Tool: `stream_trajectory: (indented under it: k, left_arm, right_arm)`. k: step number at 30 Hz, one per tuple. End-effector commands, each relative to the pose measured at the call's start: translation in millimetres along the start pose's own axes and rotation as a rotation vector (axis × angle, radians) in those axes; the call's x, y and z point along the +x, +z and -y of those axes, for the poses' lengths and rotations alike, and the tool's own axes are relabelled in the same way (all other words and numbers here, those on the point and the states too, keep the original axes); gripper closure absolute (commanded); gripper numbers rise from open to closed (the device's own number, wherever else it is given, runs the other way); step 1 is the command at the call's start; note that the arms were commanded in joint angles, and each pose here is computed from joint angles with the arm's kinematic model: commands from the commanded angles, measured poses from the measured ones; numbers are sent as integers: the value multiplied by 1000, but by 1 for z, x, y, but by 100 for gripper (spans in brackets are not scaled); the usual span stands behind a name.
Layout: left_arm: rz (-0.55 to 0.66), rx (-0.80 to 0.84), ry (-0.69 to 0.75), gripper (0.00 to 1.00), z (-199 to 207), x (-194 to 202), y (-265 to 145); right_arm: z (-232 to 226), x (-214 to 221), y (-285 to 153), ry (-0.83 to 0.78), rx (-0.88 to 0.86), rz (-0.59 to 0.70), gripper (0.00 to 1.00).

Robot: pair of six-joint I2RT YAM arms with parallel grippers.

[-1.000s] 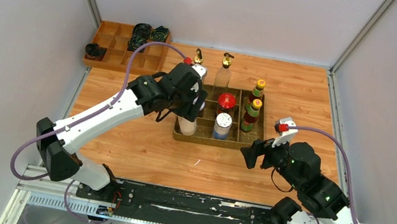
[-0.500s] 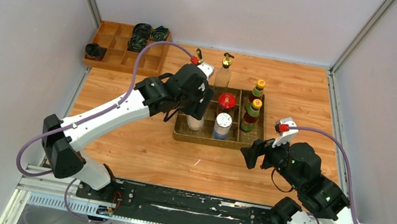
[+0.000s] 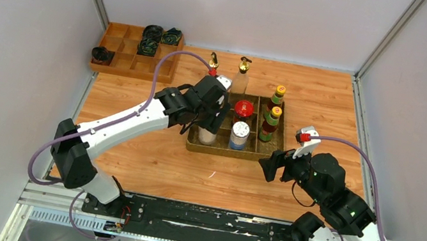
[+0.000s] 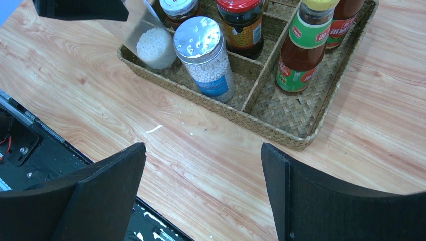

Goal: Organize the condiment bottles
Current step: Place the bottle in the storage box.

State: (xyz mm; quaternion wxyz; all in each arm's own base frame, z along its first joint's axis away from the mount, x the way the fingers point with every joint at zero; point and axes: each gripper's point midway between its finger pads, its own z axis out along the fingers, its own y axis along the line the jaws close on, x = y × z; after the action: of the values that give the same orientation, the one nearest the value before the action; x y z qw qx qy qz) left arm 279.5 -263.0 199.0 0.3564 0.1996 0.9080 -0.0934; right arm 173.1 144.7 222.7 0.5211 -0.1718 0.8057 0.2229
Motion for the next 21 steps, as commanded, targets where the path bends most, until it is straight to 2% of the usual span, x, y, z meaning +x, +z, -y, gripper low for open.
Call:
stream_trajectory:
  k: [1, 21]
  left_arm:
    - [64, -1, -6, 45, 2, -10, 4]
    - [37, 11, -8, 45, 7, 8, 31]
  right_arm:
    - [5, 4, -1, 4, 24, -11, 10]
    - [5, 6, -1, 4, 21, -12, 10]
